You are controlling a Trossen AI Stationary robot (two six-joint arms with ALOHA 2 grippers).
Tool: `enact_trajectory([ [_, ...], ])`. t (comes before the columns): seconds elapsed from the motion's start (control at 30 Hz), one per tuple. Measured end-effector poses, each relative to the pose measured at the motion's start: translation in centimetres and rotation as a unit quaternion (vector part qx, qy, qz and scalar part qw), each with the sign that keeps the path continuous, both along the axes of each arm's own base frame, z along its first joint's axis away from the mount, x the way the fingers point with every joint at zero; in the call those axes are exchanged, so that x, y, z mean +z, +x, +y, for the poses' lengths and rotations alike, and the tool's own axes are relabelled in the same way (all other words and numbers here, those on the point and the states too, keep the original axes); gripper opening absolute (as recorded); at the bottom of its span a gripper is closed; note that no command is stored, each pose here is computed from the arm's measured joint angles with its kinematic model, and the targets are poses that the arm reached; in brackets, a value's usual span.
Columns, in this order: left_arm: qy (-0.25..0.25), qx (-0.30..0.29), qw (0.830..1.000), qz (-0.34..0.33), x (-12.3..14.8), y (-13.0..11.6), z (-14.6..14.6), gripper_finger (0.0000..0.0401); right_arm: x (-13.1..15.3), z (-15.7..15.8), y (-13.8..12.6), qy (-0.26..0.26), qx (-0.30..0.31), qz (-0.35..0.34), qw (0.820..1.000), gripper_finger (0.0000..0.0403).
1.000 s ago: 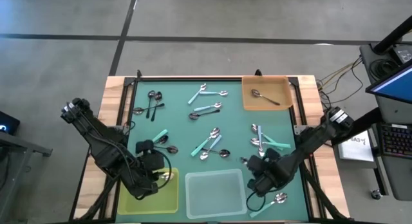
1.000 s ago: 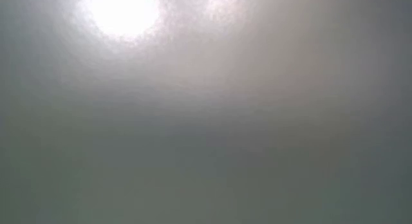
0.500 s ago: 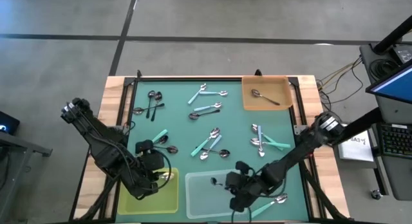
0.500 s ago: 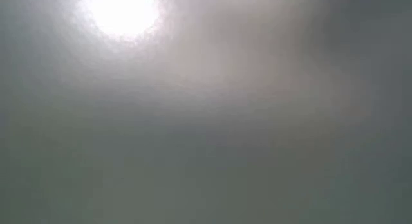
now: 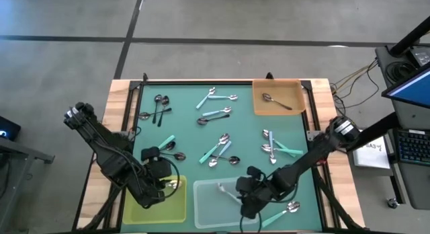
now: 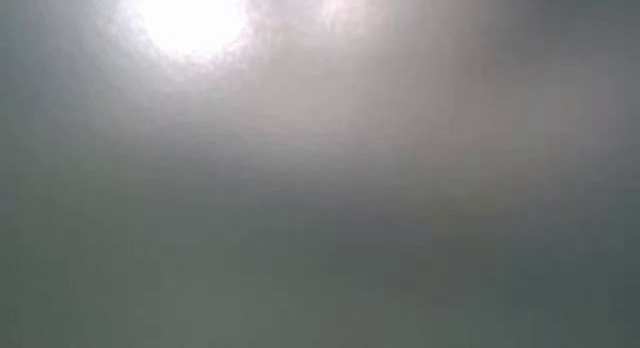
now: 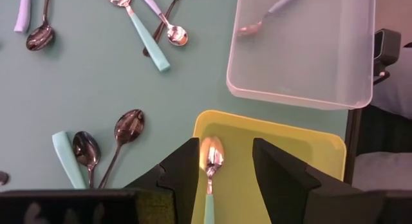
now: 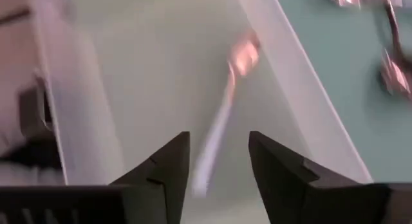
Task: Sort silverware by color (type)
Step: Put the green spoon into the yellow bin
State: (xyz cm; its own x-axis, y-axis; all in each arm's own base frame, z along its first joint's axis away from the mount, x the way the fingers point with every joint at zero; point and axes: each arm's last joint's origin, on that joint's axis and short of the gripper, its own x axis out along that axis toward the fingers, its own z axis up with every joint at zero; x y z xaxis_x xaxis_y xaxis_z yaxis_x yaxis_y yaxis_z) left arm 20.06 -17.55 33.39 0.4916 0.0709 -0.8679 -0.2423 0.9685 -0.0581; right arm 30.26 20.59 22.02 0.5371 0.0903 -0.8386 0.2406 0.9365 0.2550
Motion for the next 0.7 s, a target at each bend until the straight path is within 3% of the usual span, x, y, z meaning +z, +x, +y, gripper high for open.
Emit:
enact_trajectory([
  [0.17,-0.001,0.000,1.000,-0.002,0.0,0.0,0.0,0.0130,0.7,-0.4,-3.7,0.014,-0.041,0.147,0.988,0.0147],
  [0.3,0.000,0.001,1.000,-0.003,0.0,0.0,0.0,0.0130,0.2,2.0,-6.5,0.055,0.012,0.226,0.973,0.0136],
  [0.4,0.003,-0.002,1.000,-0.004,0.0,0.0,0.0,0.0130,0.0,4.5,-8.4,0.070,0.081,0.221,0.969,0.0129],
  [0.5,0.015,-0.004,1.000,-0.012,0.1,0.1,0.1,0.0130,-0.2,6.3,-10.3,0.048,0.136,0.197,0.970,0.0128],
  [0.7,0.025,0.003,0.999,-0.021,0.1,0.2,0.2,0.0130,-1.2,6.9,-11.7,-0.009,0.181,0.158,0.971,0.0127],
])
